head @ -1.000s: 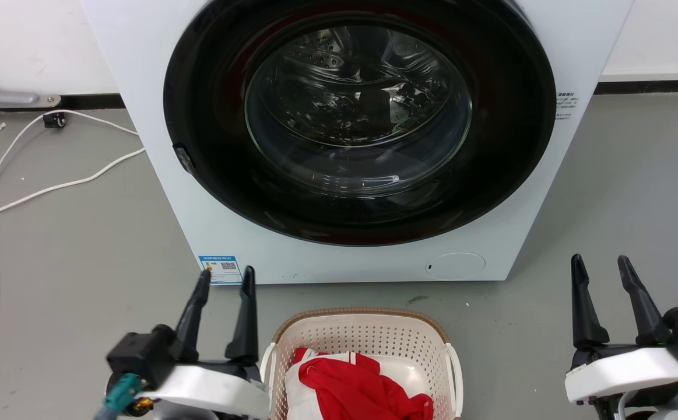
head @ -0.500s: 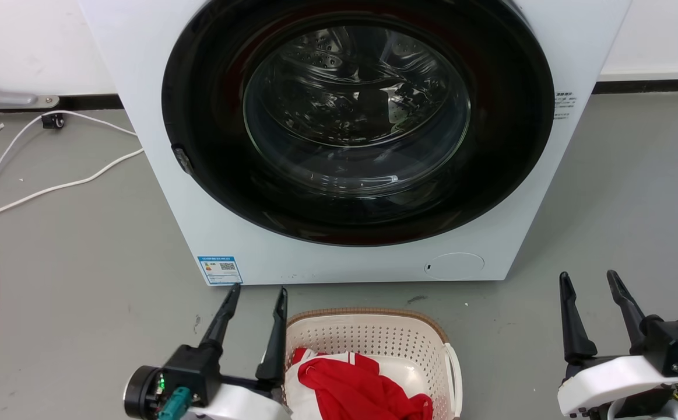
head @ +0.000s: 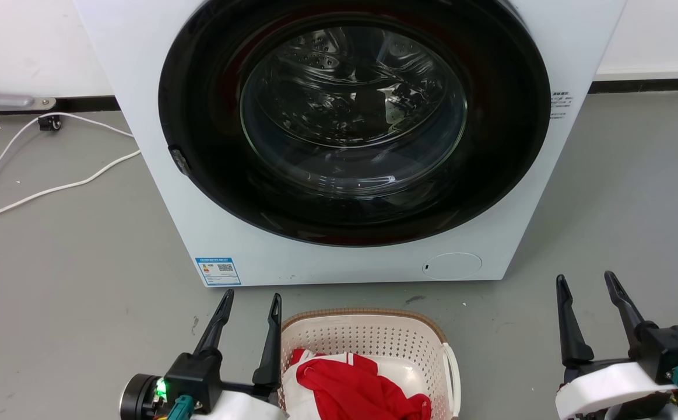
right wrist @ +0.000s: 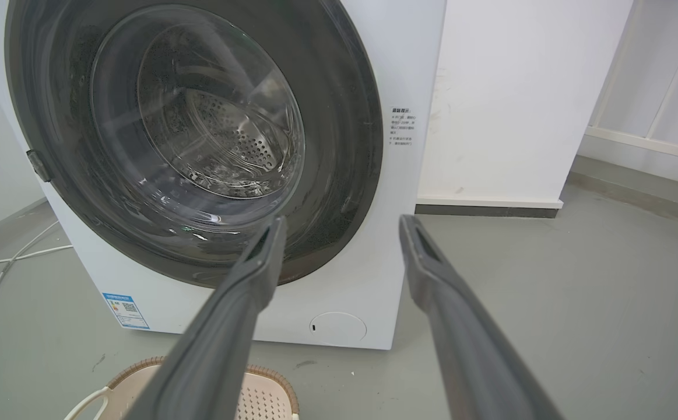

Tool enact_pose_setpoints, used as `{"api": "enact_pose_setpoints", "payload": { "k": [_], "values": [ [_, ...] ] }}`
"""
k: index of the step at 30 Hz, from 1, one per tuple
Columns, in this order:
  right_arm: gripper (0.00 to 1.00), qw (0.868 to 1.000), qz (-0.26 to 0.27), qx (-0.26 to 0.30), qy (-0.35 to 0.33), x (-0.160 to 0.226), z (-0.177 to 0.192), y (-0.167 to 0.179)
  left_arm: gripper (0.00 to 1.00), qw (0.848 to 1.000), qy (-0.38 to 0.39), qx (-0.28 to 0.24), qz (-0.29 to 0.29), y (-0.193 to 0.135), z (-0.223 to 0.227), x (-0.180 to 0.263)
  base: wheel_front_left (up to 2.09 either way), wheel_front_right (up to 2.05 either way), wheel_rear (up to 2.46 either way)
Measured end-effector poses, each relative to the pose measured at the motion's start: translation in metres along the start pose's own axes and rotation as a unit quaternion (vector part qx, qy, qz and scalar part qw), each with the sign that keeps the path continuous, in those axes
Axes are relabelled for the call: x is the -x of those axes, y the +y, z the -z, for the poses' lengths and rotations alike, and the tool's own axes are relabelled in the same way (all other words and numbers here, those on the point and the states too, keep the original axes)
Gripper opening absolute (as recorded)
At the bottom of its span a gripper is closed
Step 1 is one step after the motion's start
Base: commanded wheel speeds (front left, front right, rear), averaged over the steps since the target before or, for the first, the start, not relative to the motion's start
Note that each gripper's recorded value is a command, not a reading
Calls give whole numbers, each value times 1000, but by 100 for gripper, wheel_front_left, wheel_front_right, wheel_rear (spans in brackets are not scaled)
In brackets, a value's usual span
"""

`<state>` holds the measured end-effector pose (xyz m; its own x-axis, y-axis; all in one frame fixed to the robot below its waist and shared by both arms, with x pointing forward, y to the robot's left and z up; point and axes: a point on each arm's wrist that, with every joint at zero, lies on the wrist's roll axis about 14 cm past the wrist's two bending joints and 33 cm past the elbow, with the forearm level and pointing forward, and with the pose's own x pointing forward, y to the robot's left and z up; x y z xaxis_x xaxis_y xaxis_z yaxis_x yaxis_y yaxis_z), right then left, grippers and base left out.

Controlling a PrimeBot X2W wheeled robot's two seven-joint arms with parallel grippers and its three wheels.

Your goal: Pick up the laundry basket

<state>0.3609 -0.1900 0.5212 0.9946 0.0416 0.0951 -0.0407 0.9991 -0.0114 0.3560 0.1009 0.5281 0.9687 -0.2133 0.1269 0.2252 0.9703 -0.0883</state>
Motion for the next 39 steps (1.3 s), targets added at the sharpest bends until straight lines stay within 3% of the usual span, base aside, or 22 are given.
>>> {"api": "enact_pose_setpoints", "payload": {
  "k": [15, 21, 39],
  "values": [
    [100, 1000, -4, 22, -1, 3, 5, 1, 100, 999, 0, -47, 11, -5, 7, 4, 0, 0, 0],
    [100, 999, 5, -54, -2, 5, 10, 2, 100, 999, -2, -36, 1, -1, 6, 5, 0, 0, 0],
    [100, 999, 5, -51, -2, 4, 11, 2, 100, 999, 9, -31, -6, 6, 12, 9, 0, 0, 0]
  ]
}}
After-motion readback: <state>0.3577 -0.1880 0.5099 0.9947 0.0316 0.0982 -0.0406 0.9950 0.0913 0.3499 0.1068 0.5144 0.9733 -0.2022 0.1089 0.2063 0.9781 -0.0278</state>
